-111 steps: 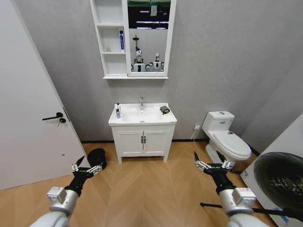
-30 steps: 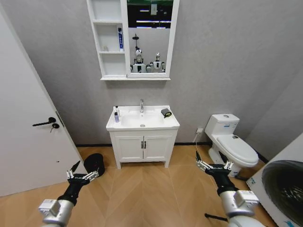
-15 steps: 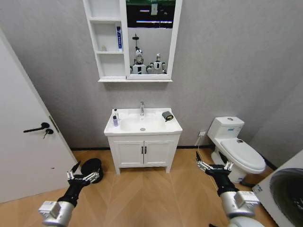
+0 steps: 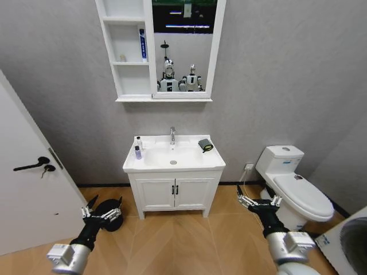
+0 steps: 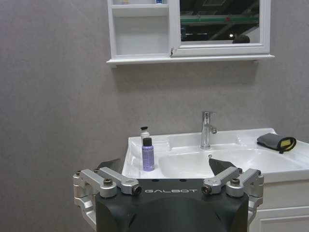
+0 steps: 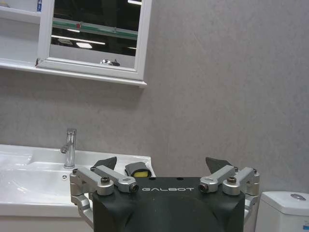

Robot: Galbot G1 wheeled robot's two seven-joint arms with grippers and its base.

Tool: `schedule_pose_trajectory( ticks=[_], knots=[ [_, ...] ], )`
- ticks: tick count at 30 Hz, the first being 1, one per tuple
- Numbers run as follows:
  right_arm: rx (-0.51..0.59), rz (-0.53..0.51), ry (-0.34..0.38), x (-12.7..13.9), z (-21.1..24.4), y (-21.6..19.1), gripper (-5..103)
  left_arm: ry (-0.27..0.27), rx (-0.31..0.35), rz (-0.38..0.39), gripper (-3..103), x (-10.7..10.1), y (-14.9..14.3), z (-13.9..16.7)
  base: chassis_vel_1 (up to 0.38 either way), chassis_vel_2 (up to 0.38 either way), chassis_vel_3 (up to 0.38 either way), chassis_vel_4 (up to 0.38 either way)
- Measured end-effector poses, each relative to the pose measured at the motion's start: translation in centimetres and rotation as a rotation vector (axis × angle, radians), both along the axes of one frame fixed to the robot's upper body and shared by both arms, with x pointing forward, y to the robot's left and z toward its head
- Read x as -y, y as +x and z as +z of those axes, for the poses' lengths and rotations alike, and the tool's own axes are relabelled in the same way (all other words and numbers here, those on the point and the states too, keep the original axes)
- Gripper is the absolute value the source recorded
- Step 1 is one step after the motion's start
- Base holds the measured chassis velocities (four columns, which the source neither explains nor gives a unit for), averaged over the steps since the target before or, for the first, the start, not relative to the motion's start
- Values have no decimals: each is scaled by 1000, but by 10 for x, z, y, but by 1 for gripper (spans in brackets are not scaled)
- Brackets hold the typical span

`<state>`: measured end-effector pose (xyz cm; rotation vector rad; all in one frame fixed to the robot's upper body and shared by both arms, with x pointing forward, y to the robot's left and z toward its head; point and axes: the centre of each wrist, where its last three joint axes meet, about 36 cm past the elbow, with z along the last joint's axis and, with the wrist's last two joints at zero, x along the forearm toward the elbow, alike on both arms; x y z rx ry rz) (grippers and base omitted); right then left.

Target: Move facial cleanser and shampoo from washbasin to cabinet, then wipe washbasin with towel.

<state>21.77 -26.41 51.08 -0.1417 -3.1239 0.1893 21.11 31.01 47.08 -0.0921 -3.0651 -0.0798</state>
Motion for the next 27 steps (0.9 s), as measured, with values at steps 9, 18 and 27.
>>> schedule_pose_trajectory(
  ticks=[9,18,27],
  knots=[
    [4,-3,-2,1,0,-1,100,-1,-2,2,100,0,0,-1,-135,139,132,-127],
    [4,-1,0,0,0,-1,100,-2,-4,6,100,-2,0,-3,-132,126,140,-127],
    [1,-4,-2,-1,-1,-1,100,-7,-9,4,100,-3,0,-7,-123,120,115,-132]
  ],
)
